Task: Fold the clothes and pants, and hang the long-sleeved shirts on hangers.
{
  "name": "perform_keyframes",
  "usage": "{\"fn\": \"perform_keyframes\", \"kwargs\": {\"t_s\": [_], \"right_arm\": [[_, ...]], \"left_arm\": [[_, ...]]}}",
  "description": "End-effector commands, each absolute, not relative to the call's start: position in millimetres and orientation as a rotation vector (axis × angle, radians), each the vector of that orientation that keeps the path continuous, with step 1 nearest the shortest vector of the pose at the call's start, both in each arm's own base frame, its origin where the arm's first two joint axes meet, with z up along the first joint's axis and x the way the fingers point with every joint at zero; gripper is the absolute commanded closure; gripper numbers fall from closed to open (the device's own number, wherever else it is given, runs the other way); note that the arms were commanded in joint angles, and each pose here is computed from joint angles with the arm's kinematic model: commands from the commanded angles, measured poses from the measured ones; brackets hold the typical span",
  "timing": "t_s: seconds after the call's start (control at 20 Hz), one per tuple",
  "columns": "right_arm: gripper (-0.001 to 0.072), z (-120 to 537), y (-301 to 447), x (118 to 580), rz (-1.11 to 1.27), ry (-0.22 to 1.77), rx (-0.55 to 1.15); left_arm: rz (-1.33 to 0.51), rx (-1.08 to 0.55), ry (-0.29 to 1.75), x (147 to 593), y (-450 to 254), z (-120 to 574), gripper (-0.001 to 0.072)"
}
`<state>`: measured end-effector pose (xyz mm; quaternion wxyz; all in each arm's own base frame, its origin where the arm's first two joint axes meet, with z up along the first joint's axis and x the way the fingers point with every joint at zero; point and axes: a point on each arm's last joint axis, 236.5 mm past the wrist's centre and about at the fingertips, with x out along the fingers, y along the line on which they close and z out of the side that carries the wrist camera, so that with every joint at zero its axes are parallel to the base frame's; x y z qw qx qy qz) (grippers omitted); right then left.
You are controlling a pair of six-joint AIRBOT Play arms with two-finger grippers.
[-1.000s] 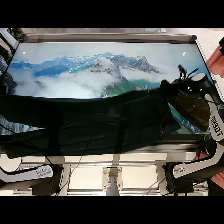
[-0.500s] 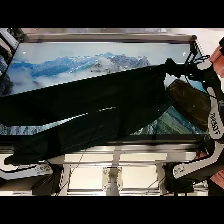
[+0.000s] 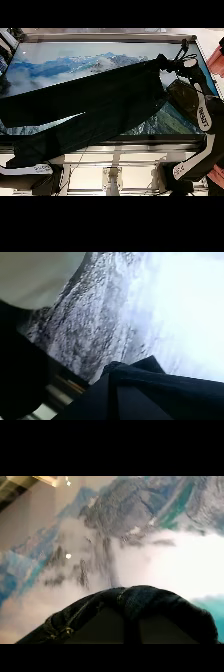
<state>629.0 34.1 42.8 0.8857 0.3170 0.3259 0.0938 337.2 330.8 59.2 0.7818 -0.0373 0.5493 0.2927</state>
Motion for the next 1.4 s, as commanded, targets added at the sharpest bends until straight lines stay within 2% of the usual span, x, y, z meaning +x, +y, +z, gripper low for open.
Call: {"fn": "perform_keyframes", "kwargs": {"t_s": [0.0, 0.3, 0.35, 0.4, 0.45, 0.5, 0.55, 0.65, 0.75, 0.95, 1.05, 1.1, 1.15, 1.25, 1.35], "right_arm": [[0.0685, 38, 38, 651, 0.188, 0.666, 0.715], [0.0682, 22, 40, 669, 0.187, 0.681, 0.743], [0.0645, 19, 43, 671, 0.194, 0.689, 0.743], [0.0581, 16, 44, 672, 0.200, 0.695, 0.742], [0.0508, 15, 46, 672, 0.210, 0.704, 0.740], [0.0492, 15, 48, 672, 0.221, 0.713, 0.734], [0.0400, 18, 47, 672, 0.225, 0.714, 0.716], [0.0362, 32, 43, 672, 0.242, 0.710, 0.671], [0.0362, 54, 33, 670, 0.259, 0.699, 0.662], [0.0363, 78, 3, 640, 0.254, 0.762, 0.585], [0.0363, 75, -10, 618, 0.249, 0.846, 0.533], [0.0363, 68, -13, 607, 0.252, 0.899, 0.520], [0.0363, 59, -15, 597, 0.254, 0.951, 0.509], [0.0363, 34, -13, 574, 0.257, 1.072, 0.487], [0.0363, 7, -9, 549, 0.275, 1.194, 0.469]], "left_arm": [[0.602, -0.147, 1.079, 366, 327, 57, 0.0661], [0.547, -0.175, 1.028, 403, 314, 38, 0.0652], [0.536, -0.171, 1.033, 408, 310, 33, 0.0633], [0.530, -0.168, 1.032, 412, 308, 30, 0.0546], [0.526, -0.167, 1.028, 416, 307, 28, 0.0543], [0.521, -0.159, 1.018, 420, 305, 29, 0.0542], [0.520, -0.155, 1.010, 422, 304, 31, 0.0514], [0.524, -0.151, 1.003, 421, 305, 36, 0.0318], [0.544, -0.120, 1.014, 412, 308, 46, 0.0219], [0.619, 0.017, 1.127, 365, 322, 72, 0.0207], [0.527, 0.073, 1.247, 346, 310, 64, 0.0235], [0.455, 0.098, 1.336, 335, 301, 53, 0.0335], [0.394, 0.122, 1.413, 324, 292, 43, 0.0357], [0.311, 0.169, 1.482, 318, 280, 27, 0.0357], [0.185, 0.327, 1.512, 327, 268, 17, 0.0359]]}}
